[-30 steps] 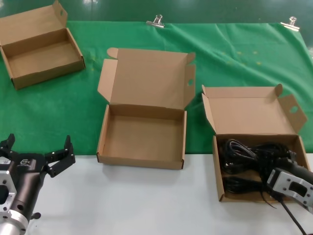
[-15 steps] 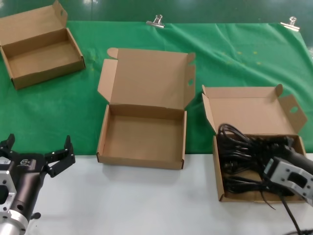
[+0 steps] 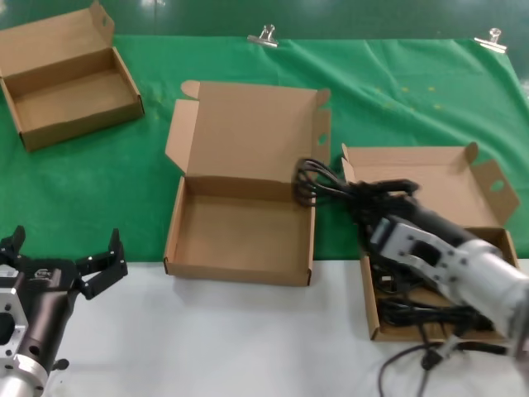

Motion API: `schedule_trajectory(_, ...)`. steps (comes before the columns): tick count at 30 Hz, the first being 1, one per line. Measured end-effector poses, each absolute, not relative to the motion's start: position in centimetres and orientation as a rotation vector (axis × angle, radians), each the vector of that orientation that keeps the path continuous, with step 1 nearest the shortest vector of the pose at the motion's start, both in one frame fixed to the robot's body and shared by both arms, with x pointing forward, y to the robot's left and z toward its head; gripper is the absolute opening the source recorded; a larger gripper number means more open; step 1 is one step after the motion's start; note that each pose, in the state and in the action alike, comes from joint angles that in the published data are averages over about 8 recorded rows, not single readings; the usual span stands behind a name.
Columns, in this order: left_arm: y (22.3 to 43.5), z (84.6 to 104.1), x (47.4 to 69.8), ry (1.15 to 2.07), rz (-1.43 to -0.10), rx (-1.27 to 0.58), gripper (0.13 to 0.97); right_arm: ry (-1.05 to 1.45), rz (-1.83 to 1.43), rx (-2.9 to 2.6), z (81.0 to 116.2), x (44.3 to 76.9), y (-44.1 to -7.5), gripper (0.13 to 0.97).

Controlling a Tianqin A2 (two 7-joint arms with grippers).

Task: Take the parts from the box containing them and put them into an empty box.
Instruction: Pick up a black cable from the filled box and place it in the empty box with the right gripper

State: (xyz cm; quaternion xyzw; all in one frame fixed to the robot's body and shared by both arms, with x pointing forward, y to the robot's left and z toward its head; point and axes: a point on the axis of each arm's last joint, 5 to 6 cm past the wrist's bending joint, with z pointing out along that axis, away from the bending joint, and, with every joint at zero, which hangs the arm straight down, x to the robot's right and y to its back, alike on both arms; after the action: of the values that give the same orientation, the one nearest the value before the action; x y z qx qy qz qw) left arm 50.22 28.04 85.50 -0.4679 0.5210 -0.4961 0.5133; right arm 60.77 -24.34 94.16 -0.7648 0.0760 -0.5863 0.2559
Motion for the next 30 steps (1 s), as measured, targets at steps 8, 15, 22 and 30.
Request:
schedule_trajectory(8, 28.0, 85.5, 50.2, 1.253, -1.193, -1.125, 0.966, 0.134, -1.539, -2.033, 93.5, 64.2, -19.5, 0.210)
schedule_trajectory(15, 28.0, 85.5, 50.2, 1.253, -1.193, -1.125, 0.966, 0.086, -1.496, -2.030, 92.4, 66.0, -16.6, 0.210)
schedule_trajectory(22, 28.0, 85.5, 50.2, 1.253, -1.193, -1.125, 0.966, 0.068, -1.468, -2.041, 91.5, 67.0, -15.3, 0.210)
schedule_trajectory(30, 28.0, 85.5, 50.2, 1.253, -1.193, -1.125, 0.966, 0.077, -1.456, -2.057, 90.8, 67.4, -15.4, 0.214)
